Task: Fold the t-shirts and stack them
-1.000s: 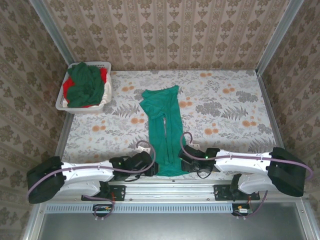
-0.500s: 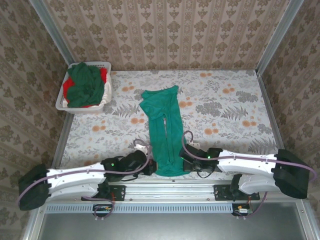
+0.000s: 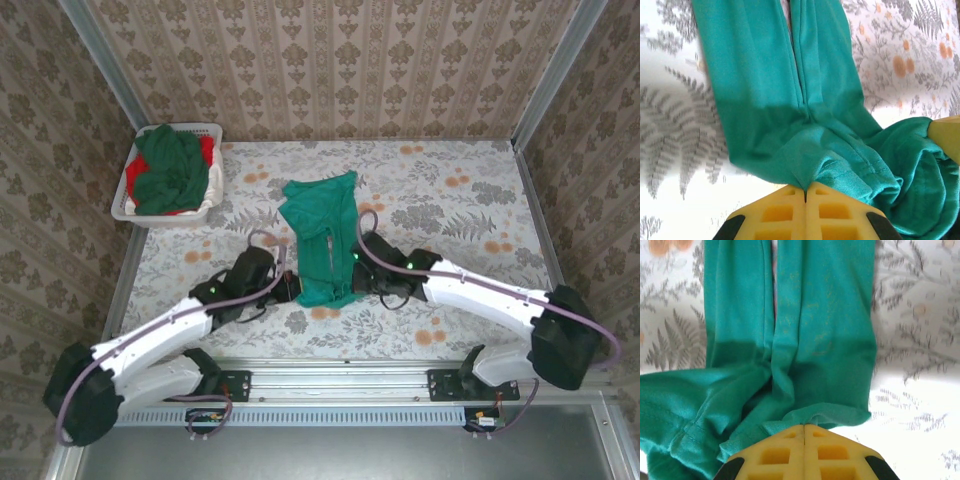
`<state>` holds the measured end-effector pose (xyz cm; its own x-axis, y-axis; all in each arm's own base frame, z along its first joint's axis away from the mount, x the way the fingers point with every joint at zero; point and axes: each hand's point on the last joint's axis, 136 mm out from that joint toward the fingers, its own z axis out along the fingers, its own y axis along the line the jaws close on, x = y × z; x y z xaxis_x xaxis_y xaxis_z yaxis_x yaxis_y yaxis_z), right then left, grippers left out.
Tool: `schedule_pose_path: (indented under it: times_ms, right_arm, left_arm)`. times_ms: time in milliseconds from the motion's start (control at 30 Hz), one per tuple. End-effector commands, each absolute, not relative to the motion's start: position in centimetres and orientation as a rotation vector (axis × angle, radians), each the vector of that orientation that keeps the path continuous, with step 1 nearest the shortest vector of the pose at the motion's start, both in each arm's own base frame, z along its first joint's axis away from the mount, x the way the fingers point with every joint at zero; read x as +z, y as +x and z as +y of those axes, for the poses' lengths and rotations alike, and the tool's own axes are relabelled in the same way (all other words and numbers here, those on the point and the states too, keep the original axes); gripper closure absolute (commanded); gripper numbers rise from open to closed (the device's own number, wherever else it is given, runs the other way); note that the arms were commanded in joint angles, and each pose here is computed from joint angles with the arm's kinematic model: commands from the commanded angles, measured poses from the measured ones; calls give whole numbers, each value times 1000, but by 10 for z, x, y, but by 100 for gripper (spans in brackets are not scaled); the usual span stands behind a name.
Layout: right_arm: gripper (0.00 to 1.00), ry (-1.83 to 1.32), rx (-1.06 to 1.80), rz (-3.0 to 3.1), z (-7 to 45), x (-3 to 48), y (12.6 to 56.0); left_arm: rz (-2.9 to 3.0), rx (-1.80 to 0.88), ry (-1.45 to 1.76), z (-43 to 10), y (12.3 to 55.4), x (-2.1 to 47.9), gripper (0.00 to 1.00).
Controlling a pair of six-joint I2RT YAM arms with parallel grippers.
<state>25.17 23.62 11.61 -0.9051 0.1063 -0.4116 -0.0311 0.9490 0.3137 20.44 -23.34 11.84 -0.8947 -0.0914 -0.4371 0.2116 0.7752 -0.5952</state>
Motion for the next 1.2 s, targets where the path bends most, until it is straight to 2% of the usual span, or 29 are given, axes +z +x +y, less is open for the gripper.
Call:
schedule_pose_path:
  times_ms: [0, 200, 400, 467, 500, 600, 700, 733, 800, 900, 1067, 1167]
  right_arm:
    - [100, -10, 442, 2685, 239, 121, 282]
    - [100, 0, 471, 2693, 246, 116, 356]
    - [100, 20, 470, 2757, 247, 92, 399]
    - [100, 24, 466, 2770, 246, 86, 406]
    - [100, 21, 473, 2776, 247, 84, 409]
    - [98, 21, 440, 2795, 244, 78, 417]
    - [86, 42, 382, 2790, 232, 83, 421]
    - [78, 51, 379, 2782, 228, 86, 422]
    - [75, 71, 362, 2762, 218, 94, 425]
    - [62, 101, 365, 2747, 206, 103, 429]
    - [60, 83, 386, 2696, 199, 116, 411]
    - [58, 22, 470, 2668, 213, 107, 392]
  left_arm:
    - [2507, -977, 211, -243, 228, 134, 100]
    - [2564, -963, 194, -239, 294, 131, 100]
    - [2670, -989, 115, -228, 335, 97, 100]
    - [2699, -985, 101, -226, 341, 89, 93]
    - [2709, -986, 105, -226, 343, 84, 82]
    - [2713, -1011, 79, -224, 354, 80, 79]
    - [2676, -1022, 51, -219, 365, 88, 70]
    - [2666, -1021, 46, -217, 367, 91, 66]
    - [2632, -1025, 27, -210, 375, 102, 56]
    - [2590, -1038, 14, -201, 385, 114, 51]
    - [2577, -975, 71, -189, 372, 117, 54]
    - [2597, -886, 216, -191, 352, 105, 47]
